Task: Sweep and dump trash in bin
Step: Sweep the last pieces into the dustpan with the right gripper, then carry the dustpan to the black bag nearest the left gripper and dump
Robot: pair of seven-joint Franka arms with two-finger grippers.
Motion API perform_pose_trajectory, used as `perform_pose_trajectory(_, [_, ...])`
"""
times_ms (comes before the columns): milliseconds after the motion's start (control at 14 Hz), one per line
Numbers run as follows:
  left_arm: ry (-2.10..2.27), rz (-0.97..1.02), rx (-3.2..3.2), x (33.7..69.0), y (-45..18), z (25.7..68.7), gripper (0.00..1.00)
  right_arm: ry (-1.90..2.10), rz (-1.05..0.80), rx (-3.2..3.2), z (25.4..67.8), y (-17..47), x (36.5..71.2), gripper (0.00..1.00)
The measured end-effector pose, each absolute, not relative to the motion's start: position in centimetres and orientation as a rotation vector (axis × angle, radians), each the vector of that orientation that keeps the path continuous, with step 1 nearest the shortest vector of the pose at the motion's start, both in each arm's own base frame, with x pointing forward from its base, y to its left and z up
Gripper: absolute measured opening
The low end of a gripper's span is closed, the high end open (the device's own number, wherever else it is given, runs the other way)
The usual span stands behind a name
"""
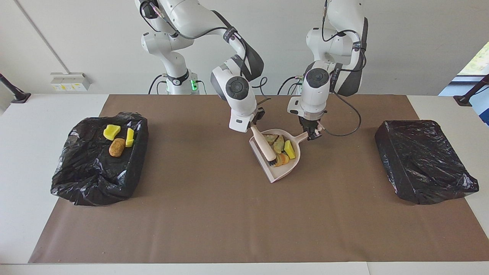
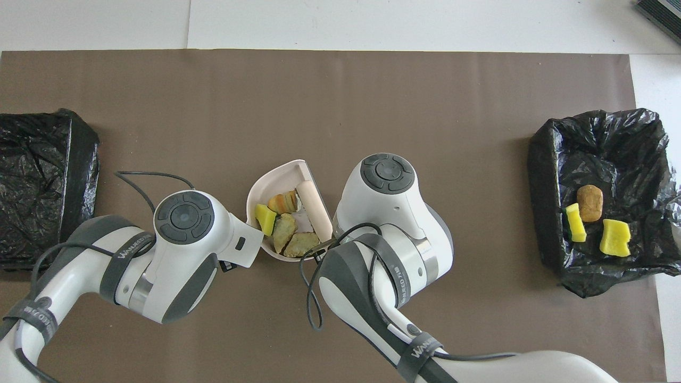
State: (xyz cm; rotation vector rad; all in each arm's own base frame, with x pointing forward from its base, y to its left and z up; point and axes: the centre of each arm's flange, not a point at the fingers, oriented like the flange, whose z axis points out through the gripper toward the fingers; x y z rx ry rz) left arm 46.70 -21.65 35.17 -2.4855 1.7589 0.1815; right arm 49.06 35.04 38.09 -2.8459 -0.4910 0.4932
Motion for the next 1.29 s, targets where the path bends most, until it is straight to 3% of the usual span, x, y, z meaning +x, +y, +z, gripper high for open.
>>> perform_pose_trajectory(214, [1.837, 0.178, -2.436, 47.7, -19.9, 35.5, 0.32, -0.202, 0.596, -2.965, 40.8, 32.5, 47.8, 0.25])
perform_pose_trajectory(500, [1.959, 0.09, -2.327, 51.2, -14.1, 39.2, 0.32, 0.069, 0.614, -3.076, 41.6, 32.4, 40.9, 0.25])
perform_pose_trajectory(714, [1.934, 0.014, -2.303, 53.3, -5.5, 43.8, 0.32, 0.122, 0.596, -3.064, 38.3, 32.4, 35.1, 0.25])
perform_pose_trajectory(1000, [1.745, -0.018, -2.394, 53.8, 8.2, 48.9, 0.32, 0.06, 0.469, -3.037, 37.0, 34.9, 32.0, 0.25])
perform_pose_trajectory(1286, [1.578, -0.021, -2.458, 51.8, 19.9, 51.8, 0.32, 0.033, 0.408, -3.042, 34.5, 35.9, 29.7, 0.25])
